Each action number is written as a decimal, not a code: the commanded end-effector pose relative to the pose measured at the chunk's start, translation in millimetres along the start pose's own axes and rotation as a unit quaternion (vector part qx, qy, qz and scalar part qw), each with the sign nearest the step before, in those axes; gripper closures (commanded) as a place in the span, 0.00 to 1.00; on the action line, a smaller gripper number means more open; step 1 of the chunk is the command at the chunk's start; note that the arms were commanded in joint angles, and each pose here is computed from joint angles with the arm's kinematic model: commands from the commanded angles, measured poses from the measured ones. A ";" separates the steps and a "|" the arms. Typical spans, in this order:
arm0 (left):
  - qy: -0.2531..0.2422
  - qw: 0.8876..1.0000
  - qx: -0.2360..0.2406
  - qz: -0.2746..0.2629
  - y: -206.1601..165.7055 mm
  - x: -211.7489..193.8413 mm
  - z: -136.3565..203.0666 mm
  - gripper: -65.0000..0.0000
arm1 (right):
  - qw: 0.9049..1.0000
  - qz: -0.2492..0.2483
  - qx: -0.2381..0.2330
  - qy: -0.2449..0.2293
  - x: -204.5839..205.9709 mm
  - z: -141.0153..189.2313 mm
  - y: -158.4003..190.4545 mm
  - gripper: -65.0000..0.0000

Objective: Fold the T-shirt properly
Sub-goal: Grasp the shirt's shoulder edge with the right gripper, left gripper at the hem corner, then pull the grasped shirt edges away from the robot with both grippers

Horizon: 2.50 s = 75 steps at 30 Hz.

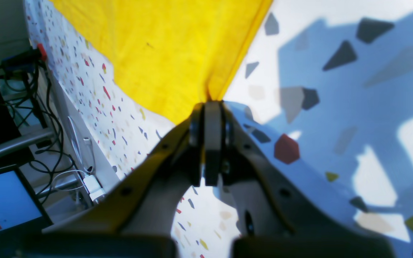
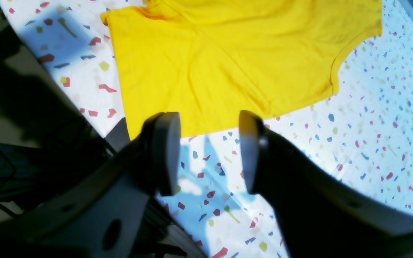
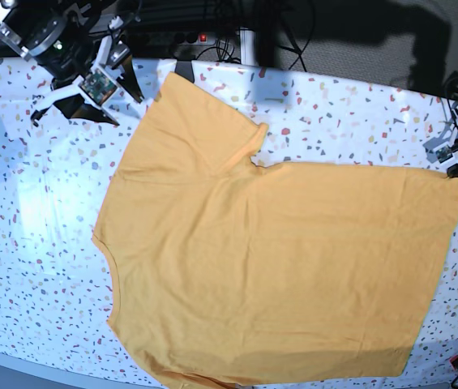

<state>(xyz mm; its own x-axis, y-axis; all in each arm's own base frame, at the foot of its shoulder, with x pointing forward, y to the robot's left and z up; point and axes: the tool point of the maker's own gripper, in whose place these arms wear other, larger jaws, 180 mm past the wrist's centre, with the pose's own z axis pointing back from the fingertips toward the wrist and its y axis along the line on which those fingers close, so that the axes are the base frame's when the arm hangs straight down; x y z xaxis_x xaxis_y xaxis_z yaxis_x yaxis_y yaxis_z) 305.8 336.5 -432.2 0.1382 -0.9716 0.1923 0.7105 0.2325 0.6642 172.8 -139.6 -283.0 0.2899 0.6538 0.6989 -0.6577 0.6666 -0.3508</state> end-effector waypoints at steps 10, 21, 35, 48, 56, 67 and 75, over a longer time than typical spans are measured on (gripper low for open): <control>0.000 1.000 0.009 -0.005 11.6 -3.0 3.0 1.00 | 0.998 0.040 0.040 -0.005 -7.4 -29.0 36.5 0.39; 0.000 1.000 0.009 -0.005 11.5 -3.0 3.0 1.00 | 0.992 0.082 0.087 0.028 -29.1 -87.2 78.3 0.39; 0.000 1.000 0.009 -0.005 11.5 -3.0 3.0 1.00 | 0.995 0.079 0.047 0.036 -30.8 -111.0 66.0 0.57; 0.000 1.000 0.009 -0.005 11.5 -3.0 3.0 1.00 | 0.994 0.074 0.050 0.057 -40.2 -111.3 67.1 1.00; 0.000 1.000 0.009 -0.005 12.0 -3.1 3.1 1.00 | 0.998 0.037 0.037 0.026 -10.8 -103.0 58.6 1.00; -0.016 0.997 0.080 -0.015 38.1 3.1 5.1 1.00 | 0.999 0.035 -0.039 -0.009 23.9 -105.7 12.7 1.00; -0.032 0.993 0.113 0.002 66.5 12.9 4.3 1.00 | 0.997 0.016 -0.068 -0.037 53.3 -134.3 -30.1 1.00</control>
<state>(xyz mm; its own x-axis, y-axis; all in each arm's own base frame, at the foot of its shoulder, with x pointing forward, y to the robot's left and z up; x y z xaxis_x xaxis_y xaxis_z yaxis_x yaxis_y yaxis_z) 339.9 329.0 -401.9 0.0991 -0.9626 0.2523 0.5787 0.2620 0.7723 294.9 -77.7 -330.8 0.2460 0.6608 0.7091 -0.5823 0.6856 -0.4369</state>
